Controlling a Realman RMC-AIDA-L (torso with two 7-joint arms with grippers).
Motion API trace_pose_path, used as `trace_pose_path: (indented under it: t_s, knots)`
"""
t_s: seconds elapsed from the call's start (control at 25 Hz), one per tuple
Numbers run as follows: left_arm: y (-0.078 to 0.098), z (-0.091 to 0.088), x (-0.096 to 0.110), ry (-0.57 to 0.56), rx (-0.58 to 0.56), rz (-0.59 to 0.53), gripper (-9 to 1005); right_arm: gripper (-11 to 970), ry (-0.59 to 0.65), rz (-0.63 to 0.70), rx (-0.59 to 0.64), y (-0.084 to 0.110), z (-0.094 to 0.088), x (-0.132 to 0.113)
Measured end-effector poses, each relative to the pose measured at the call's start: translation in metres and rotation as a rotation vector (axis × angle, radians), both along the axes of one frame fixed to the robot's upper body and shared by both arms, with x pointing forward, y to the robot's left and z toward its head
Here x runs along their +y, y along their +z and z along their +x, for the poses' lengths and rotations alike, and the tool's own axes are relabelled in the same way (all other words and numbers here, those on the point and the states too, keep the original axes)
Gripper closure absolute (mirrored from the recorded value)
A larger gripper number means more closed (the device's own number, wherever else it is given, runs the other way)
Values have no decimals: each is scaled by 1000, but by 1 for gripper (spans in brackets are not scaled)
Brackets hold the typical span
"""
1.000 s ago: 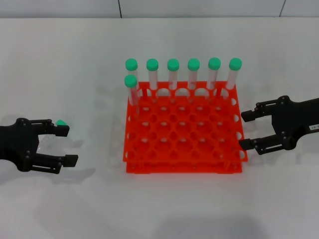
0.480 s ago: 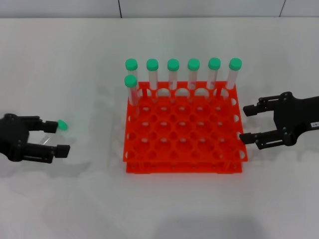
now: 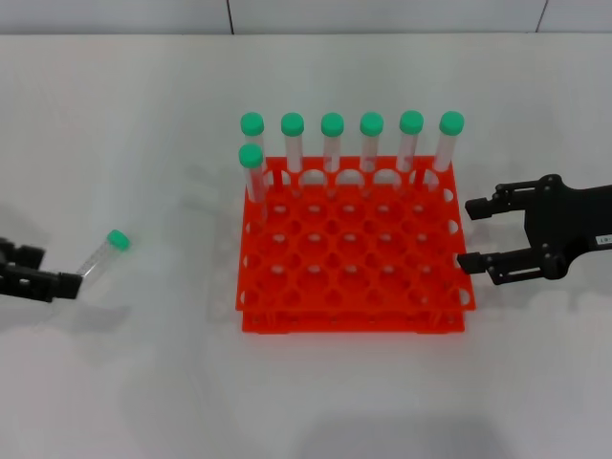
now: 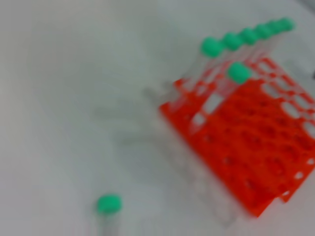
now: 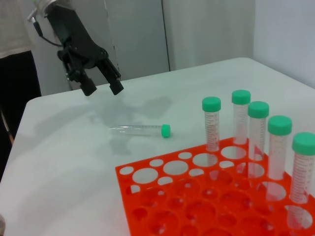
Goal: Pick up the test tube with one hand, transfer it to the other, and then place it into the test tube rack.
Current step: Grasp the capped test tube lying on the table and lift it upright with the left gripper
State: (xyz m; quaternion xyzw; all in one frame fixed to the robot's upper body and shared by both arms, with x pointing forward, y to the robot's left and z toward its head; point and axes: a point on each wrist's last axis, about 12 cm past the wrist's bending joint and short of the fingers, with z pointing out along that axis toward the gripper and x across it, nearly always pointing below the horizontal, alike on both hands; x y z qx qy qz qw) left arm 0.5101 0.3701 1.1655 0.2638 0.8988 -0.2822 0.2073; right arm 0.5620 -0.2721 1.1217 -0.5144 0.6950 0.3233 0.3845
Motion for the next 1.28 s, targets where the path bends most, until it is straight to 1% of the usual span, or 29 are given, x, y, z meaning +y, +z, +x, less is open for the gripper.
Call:
trace_pose_path:
  t_s: [0.12,0.16,0.28,0.36,0.48,0.68,0.88,1.28]
  knots:
    - [4,4,2,39,52,71,132,235,2,1,0,0,0,1]
    - [6,7,2,49,72,111,133,235,3,1,0,0,0,1]
    - [6,13,2,62,98,187,134,235,6,2,-1,0,0,3]
    - [6,18,1,72,102,230,135,235,7,2,-2,0,1,4]
    - [0,24,0,82,114,276,137,235,6,2,-1,-1,1,5]
    - [-15,31,-5,75,136,316,139,234,0,3,-1,-1,2,5]
    - [-28,33,-9,66,183,338,142,235,-6,1,-11,0,3,6]
    - [-37,36,-15,61,197,359,147,239,-10,-1,-23,0,7,12]
